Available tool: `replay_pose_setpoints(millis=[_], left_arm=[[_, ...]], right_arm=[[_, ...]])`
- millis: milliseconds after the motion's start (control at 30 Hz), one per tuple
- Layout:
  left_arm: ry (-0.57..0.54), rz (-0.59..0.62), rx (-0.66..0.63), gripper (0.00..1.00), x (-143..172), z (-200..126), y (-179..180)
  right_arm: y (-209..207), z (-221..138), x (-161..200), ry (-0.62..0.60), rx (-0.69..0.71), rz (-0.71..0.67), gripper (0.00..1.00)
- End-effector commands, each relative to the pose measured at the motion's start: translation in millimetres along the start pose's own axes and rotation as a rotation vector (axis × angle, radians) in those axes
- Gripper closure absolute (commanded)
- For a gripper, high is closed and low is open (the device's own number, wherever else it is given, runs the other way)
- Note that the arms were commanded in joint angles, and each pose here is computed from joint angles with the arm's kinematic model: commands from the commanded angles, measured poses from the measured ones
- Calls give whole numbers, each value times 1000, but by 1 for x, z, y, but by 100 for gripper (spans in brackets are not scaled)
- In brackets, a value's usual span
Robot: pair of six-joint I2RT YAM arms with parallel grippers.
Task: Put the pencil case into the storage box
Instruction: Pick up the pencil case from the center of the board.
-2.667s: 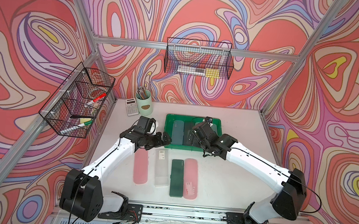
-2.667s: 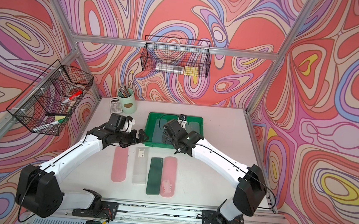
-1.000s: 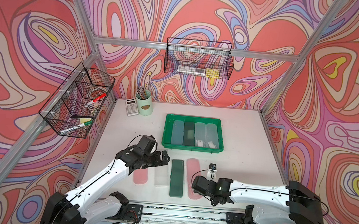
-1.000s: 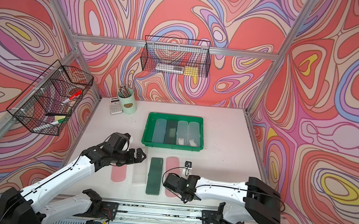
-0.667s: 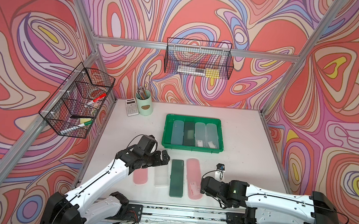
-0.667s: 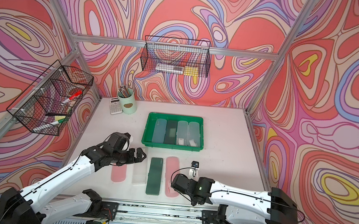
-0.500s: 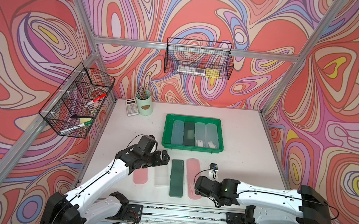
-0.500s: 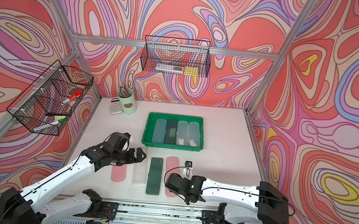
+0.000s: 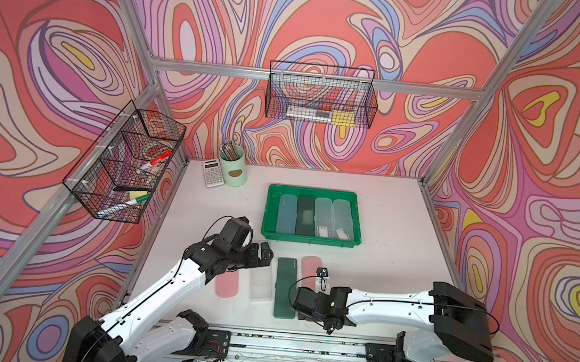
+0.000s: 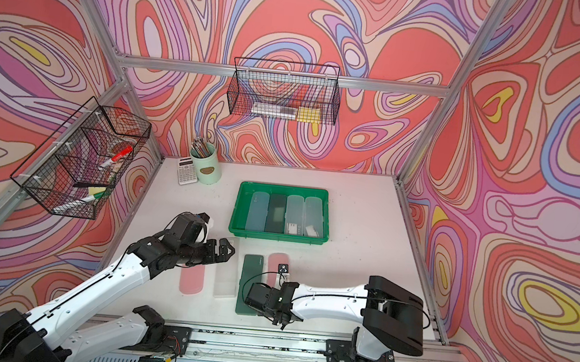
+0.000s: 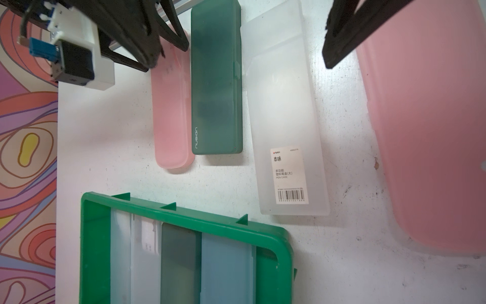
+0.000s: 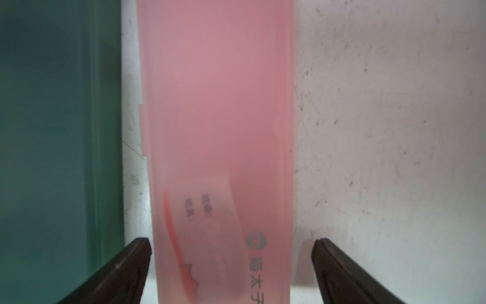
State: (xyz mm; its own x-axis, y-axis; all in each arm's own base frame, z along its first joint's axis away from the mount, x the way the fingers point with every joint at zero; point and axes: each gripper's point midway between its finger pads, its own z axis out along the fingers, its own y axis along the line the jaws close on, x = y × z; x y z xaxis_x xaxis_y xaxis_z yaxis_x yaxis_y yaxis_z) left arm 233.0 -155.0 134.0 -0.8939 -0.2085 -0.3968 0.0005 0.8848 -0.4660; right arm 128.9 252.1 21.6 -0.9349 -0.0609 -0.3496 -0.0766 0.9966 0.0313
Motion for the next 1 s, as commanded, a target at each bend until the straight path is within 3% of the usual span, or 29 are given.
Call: replay_pose_setpoints(millis=[0,233,533,800,967], left_arm=[[-13,29,-6,1,-2,-7,-2],[-11,32,-9,1,-2,-7,-2],[-39,46,-25,1,-8,-17,-2],[-75,27,10,1,-20,-30,-15],[-104,19,38,1,-29,-38,-24]], right_arm=[[5,0,3,8,24,-6,2],[10,13,11,18,82,-20,5],[-7,16,12,-2,135,36,17],[-14,-7,1,-84,161,41,27],[-21,-28,-3,-159,176,44,27]])
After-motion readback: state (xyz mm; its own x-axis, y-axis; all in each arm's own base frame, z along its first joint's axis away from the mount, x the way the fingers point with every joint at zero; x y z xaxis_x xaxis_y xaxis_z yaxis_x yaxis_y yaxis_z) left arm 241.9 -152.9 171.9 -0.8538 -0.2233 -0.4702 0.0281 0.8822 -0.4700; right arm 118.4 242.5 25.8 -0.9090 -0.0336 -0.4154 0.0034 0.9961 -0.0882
